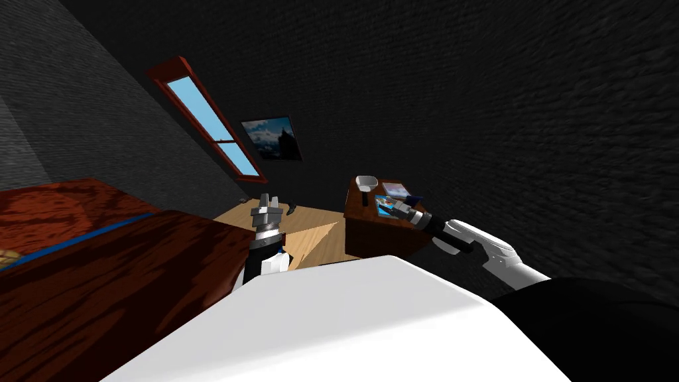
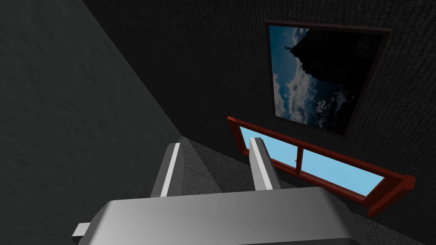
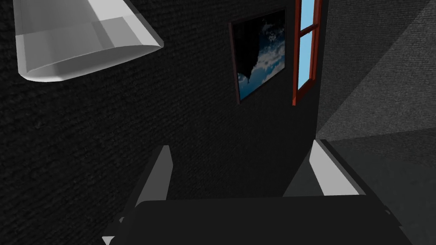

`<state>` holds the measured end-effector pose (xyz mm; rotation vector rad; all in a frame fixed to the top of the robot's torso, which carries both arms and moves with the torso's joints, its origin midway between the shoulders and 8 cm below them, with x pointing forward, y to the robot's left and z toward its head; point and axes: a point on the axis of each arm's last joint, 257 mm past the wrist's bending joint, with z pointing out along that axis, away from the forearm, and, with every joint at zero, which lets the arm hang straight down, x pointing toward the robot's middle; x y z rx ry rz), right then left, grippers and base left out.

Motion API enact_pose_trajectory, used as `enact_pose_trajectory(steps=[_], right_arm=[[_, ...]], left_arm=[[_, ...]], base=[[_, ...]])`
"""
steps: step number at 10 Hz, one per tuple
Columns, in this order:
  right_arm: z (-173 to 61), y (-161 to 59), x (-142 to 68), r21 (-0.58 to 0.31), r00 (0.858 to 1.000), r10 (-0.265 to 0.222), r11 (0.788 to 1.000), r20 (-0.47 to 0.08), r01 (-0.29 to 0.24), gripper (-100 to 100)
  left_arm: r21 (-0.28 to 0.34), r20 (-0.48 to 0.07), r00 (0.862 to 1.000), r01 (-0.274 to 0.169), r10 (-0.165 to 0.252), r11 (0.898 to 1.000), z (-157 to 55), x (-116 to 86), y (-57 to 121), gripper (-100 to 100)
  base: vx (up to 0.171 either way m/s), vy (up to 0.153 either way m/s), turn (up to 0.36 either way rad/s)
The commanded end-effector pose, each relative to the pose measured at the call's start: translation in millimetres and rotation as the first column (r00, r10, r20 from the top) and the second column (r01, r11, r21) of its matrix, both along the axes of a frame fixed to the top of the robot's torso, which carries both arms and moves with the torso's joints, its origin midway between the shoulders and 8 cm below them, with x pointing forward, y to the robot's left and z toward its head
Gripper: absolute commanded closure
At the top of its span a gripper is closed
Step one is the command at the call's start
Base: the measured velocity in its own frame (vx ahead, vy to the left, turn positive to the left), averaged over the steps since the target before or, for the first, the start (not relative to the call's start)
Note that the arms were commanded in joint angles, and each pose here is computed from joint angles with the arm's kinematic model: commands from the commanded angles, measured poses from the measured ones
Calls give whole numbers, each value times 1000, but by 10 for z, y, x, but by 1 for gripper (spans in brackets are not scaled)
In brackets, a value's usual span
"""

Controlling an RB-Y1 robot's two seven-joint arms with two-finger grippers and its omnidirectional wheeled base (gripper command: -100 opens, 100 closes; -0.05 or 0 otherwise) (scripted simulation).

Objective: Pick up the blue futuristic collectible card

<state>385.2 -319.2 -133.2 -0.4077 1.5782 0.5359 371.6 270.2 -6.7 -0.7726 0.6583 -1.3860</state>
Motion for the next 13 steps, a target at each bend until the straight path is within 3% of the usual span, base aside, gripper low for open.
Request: enact_pose_trajectory(steps=[1, 4, 7, 8, 11, 12, 13], right_arm=[[-129, -140, 9, -76, 1000, 0, 997, -29, -2, -100], [-230, -300, 17, -184, 998, 16, 983, -65, -27, -100], [-456, -619, -6, -316, 992, 6, 948, -127, -46, -100], [-431, -636, 3, -341, 991, 16, 938, -132, -61, -100], [-621, -994, -52, -464, 980, -1, 881, -201, -94, -100], [-589, -1013, -39, -485, 979, 6, 868, -206, -108, -100], [-689, -1191, -88, -527, 971, -10, 841, -239, -121, -100]], left_arm=[[0, 0, 1000, 0, 0, 1000, 0, 0, 0, 0], [0, 0, 1000, 0, 0, 1000, 0, 0, -1, 0], [0, 0, 1000, 0, 0, 1000, 0, 0, 0, 0], [0, 0, 1000, 0, 0, 1000, 0, 0, 0, 0], [0, 0, 1000, 0, 0, 1000, 0, 0, 0, 0], [0, 0, 1000, 0, 0, 1000, 0, 0, 0, 0], [0, 0, 1000, 0, 0, 1000, 0, 0, 0, 0]], base=[[-1, 13, 172], [1, 8, 137], [7, 8, 131], [8, 0, 101], [13, 0, 112], [11, -3, 75], [12, -4, 124]])
